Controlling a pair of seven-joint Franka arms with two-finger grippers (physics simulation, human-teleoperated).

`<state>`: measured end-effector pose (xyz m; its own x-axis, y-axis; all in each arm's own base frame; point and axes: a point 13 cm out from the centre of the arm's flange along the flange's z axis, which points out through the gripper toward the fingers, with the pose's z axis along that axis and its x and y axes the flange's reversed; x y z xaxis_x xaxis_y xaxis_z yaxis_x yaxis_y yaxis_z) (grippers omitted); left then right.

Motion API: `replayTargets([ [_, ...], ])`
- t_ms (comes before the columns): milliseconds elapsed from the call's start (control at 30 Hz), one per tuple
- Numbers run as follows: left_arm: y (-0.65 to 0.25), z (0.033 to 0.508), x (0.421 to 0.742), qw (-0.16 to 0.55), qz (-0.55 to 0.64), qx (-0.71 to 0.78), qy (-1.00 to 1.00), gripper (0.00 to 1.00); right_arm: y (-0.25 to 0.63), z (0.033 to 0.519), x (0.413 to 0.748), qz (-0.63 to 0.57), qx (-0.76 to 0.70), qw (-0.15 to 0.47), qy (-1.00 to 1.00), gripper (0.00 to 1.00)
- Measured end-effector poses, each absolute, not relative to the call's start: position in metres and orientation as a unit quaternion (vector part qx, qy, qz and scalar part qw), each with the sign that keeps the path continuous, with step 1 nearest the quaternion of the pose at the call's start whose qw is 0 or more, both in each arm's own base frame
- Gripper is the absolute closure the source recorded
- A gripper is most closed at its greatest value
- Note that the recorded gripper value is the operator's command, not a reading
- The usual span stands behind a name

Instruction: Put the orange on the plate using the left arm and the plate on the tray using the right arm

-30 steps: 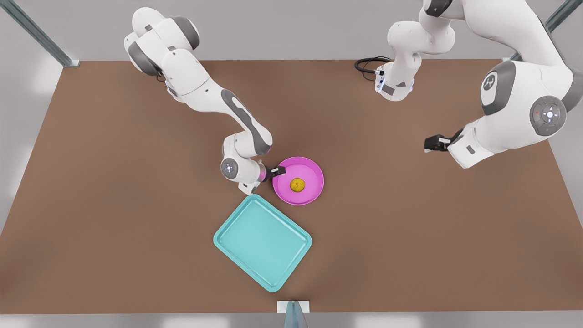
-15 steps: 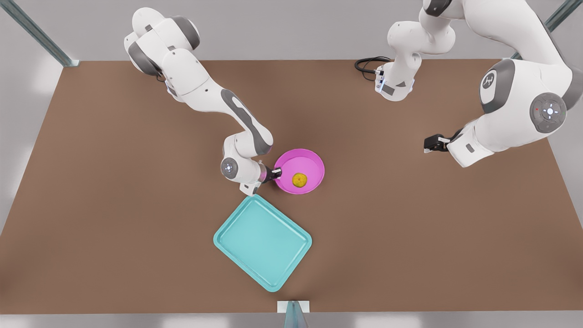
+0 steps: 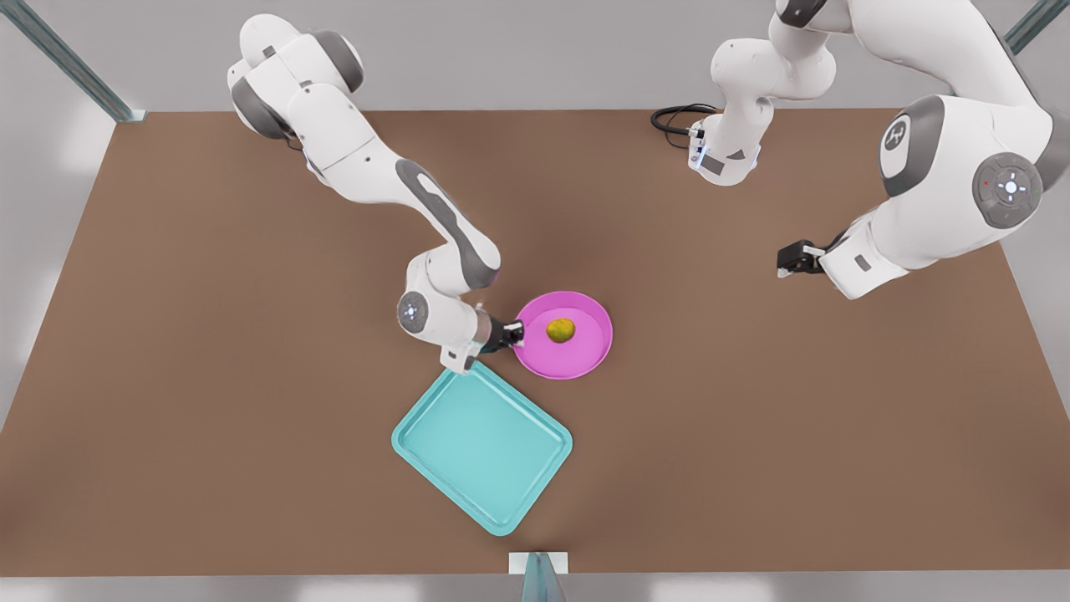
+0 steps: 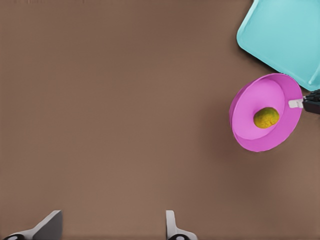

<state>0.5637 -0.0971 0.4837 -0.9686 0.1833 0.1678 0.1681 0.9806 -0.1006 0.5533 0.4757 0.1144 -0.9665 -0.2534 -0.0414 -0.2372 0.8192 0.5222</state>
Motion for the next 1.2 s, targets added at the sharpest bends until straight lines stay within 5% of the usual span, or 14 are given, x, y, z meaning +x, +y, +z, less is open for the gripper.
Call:
replayTargets([
  [300,-0.087,0.472,0.552,0.127,0.040,-0.072,-0.989,0.00,0.413,0.165,0.668,-0.322,0.036,-0.050,-0.945,0.79],
  [467,-0.084,0.466,0.549,0.140,0.038,-0.068,-0.987,0.00,0.371,0.141,0.739,-0.340,-0.021,-0.077,-0.937,0.79],
  [933,-0.085,0.463,0.541,0.158,0.036,-0.063,-0.985,0.00,0.337,0.163,0.748,-0.350,-0.059,-0.059,-0.933,0.79],
  [967,-0.085,0.462,0.541,0.160,0.036,-0.063,-0.984,0.00,0.339,0.163,0.747,-0.351,-0.058,-0.056,-0.933,0.60],
  [1000,-0.085,0.461,0.540,0.162,0.036,-0.063,-0.984,0.00,0.341,0.163,0.745,-0.352,-0.058,-0.053,-0.933,0.00],
  [1200,-0.085,0.460,0.538,0.168,0.035,-0.061,-0.983,0.00,0.343,0.162,0.742,-0.352,-0.064,-0.043,-0.933,0.00],
])
